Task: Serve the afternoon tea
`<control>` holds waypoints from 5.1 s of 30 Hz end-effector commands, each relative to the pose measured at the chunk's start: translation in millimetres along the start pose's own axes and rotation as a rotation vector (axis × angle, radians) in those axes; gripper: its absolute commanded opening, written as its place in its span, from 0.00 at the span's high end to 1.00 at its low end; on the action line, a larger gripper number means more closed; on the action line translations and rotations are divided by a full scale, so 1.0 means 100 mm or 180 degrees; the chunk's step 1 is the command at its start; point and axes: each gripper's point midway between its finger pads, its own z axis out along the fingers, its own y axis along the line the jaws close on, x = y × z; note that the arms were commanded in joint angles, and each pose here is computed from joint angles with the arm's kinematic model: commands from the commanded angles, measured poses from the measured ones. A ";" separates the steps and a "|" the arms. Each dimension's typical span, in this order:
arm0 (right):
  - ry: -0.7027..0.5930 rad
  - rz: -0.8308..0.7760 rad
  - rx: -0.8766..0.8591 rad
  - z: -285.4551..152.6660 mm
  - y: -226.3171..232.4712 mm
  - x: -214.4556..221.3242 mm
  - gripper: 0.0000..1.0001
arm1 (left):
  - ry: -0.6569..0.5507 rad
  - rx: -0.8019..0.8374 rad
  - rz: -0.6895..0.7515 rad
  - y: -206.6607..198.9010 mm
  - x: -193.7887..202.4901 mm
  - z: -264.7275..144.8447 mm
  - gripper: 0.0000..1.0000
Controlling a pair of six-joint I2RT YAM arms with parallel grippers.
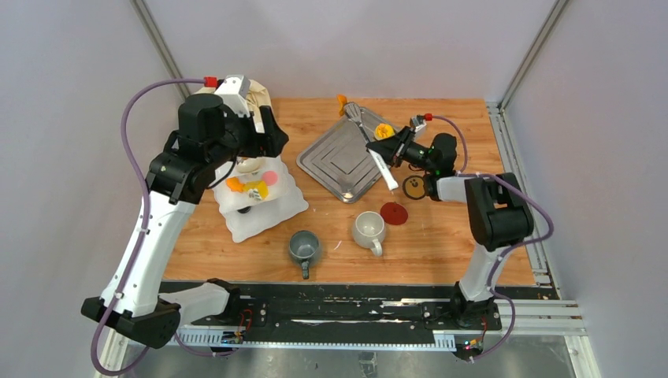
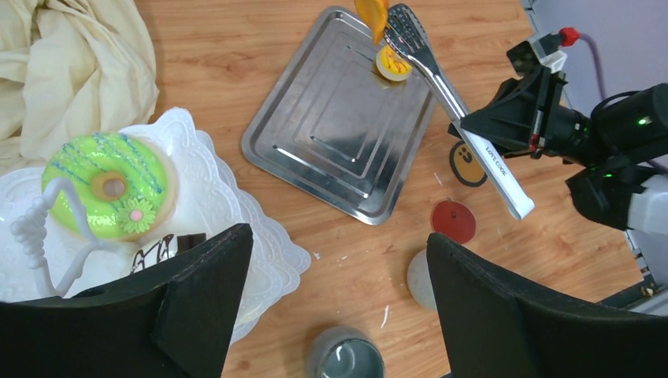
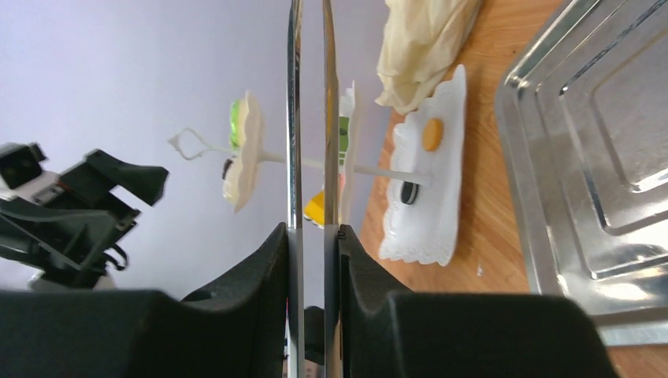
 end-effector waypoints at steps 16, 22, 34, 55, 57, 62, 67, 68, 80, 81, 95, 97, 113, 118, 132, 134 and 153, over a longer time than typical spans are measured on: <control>-0.0606 0.1968 -0.0005 -0.38 -0.92 0.06 0.99 | -0.0202 -0.0096 0.0049 0.03 -0.12 -0.14 0.14; -0.0676 0.2168 0.0195 -0.45 -1.10 0.18 0.99 | -0.0208 -0.0155 0.0071 0.07 -0.14 -0.15 0.13; -0.0755 0.2169 0.0259 -0.52 -1.15 0.24 0.78 | -0.0211 -0.0171 0.0061 0.07 -0.15 -0.13 0.13; -0.0893 0.1986 0.0110 -0.55 -0.92 0.14 0.65 | -0.0197 -0.0191 0.0065 0.09 -0.12 -0.14 0.13; -0.0899 0.1968 0.0095 -0.56 -0.89 0.14 0.65 | -0.0194 -0.0192 0.0069 0.09 -0.12 -0.14 0.13; -0.0923 0.1954 0.0046 -0.57 -0.82 0.12 0.63 | -0.0187 -0.0216 0.0075 0.11 -0.11 -0.14 0.13; -0.0903 0.1936 0.0057 -0.56 -0.82 0.12 0.61 | -0.0186 -0.0221 0.0076 0.11 -0.10 -0.14 0.13; -0.0904 0.1934 0.0054 -0.56 -0.82 0.12 0.61 | -0.0191 -0.0229 0.0075 0.12 -0.10 -0.15 0.13; -0.0923 0.1931 0.0037 -0.58 -0.80 0.13 0.58 | -0.0193 -0.0239 0.0073 0.12 -0.10 -0.15 0.13; -0.0919 0.1928 0.0035 -0.58 -0.79 0.13 0.57 | -0.0197 -0.0241 0.0074 0.12 -0.10 -0.15 0.13; -0.0890 0.1734 -0.0027 -0.56 -0.64 0.09 0.62 | -0.0197 -0.0264 0.0082 0.14 -0.10 -0.16 0.13; -0.0876 0.1656 -0.0002 -0.56 -0.61 0.08 0.63 | -0.0201 -0.0266 0.0086 0.14 -0.10 -0.16 0.13; -0.0388 0.0442 0.1195 -0.55 -0.70 0.02 0.66 | -0.0231 -0.0311 0.0126 0.17 -0.11 -0.20 0.13; -0.0143 -0.0058 0.1768 -0.70 -0.76 -0.02 0.63 | -0.0252 -0.0344 0.0176 0.19 -0.13 -0.22 0.13; 0.0073 -0.0474 0.2300 -0.89 -0.94 -0.05 0.60 | -0.0234 -0.0350 0.0204 0.21 -0.09 -0.18 0.13; 0.0088 -0.0458 0.2271 -0.85 -0.96 -0.06 0.59 | -0.0229 -0.0345 0.0194 0.20 -0.08 -0.17 0.13; 0.0012 -0.0349 0.2073 -0.43 -1.09 -0.31 0.56 | -0.0216 -0.0433 0.0227 0.26 -0.05 -0.18 0.13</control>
